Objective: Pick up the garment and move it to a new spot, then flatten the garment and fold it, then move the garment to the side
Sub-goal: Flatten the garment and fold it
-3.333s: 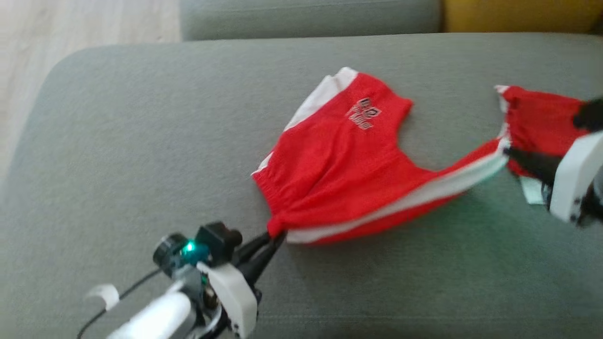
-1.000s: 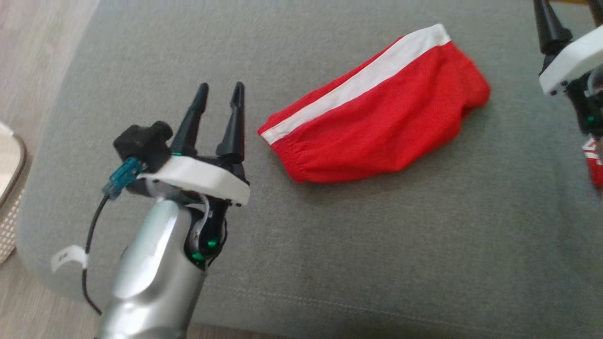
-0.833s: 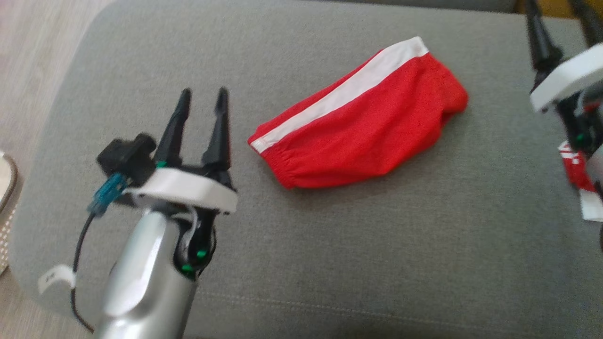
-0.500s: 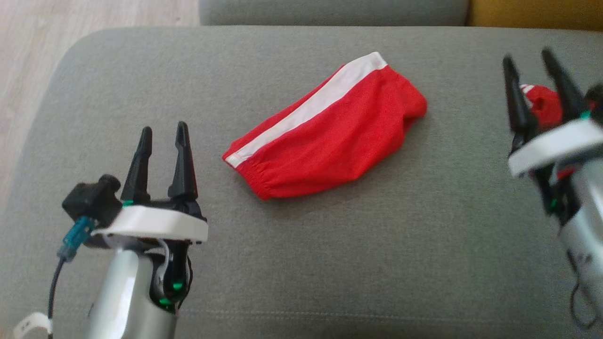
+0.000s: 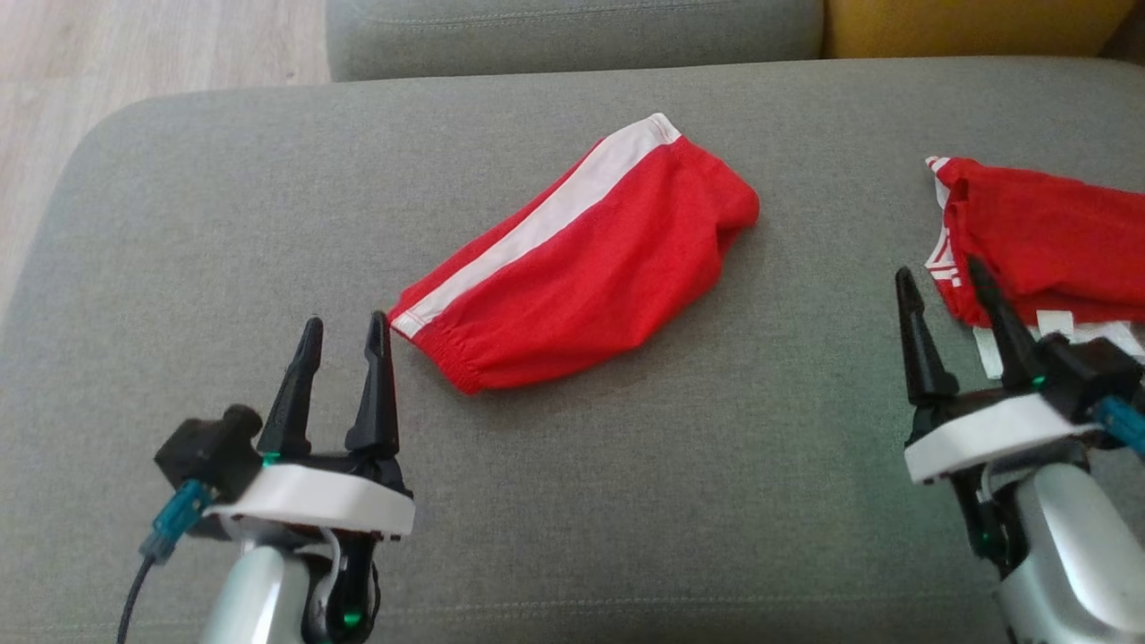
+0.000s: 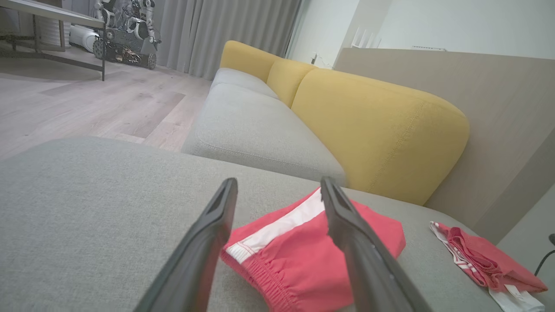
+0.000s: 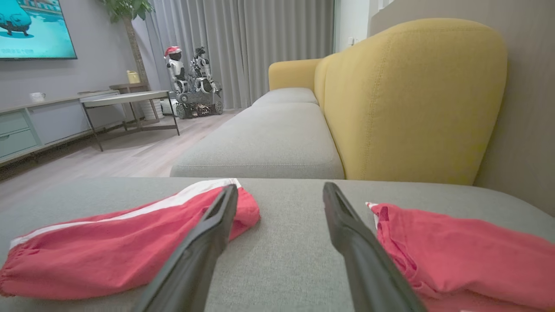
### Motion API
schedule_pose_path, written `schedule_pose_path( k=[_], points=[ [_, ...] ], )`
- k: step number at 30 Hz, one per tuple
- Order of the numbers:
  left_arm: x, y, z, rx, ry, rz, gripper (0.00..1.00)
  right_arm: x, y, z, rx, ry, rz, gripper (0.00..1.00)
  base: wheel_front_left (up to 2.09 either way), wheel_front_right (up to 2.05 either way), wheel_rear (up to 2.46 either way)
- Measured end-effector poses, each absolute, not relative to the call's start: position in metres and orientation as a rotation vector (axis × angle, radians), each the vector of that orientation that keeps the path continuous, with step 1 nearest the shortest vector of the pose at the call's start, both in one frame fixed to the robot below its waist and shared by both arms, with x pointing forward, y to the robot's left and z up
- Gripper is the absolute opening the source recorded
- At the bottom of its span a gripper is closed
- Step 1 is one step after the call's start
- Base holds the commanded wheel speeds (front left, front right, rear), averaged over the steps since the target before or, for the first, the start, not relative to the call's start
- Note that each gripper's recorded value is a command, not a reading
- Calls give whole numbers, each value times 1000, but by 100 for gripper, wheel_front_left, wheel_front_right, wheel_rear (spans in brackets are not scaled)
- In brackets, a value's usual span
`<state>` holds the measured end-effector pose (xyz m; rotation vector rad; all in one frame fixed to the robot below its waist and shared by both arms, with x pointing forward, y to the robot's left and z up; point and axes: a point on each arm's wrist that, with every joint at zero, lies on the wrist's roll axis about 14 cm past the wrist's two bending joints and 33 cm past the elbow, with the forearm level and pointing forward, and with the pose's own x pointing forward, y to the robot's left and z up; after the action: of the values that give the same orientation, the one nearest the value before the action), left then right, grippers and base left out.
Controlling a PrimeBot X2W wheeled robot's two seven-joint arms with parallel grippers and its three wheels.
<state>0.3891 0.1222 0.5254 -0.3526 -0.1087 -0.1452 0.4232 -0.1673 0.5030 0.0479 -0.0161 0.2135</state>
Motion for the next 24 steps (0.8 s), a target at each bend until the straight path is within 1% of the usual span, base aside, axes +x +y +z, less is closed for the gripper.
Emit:
schedule_pose_path(
  k=[3, 10, 13, 16, 20, 24],
  points=[
    [388, 121, 520, -354, -94, -146, 100, 419, -166, 497, 45, 6, 209, 100, 0, 0, 0],
    [387, 123, 518, -365, -88, -139, 100, 428, -160, 499, 60, 20, 212, 100, 0, 0, 0],
    [386, 124, 515, -364, -81, -134, 100, 431, -152, 492, 139, 57, 206, 100, 0, 0, 0],
    [384, 126, 514, -362, -75, -129, 100, 434, -144, 485, 160, 95, 220, 100, 0, 0, 0],
    [384, 132, 514, -355, -78, -105, 100, 440, -136, 469, 246, 171, 221, 100, 0, 0, 0],
    [384, 135, 510, -352, -68, -95, 100, 451, -124, 459, 417, 244, 203, 100, 0, 0, 0]
  ],
)
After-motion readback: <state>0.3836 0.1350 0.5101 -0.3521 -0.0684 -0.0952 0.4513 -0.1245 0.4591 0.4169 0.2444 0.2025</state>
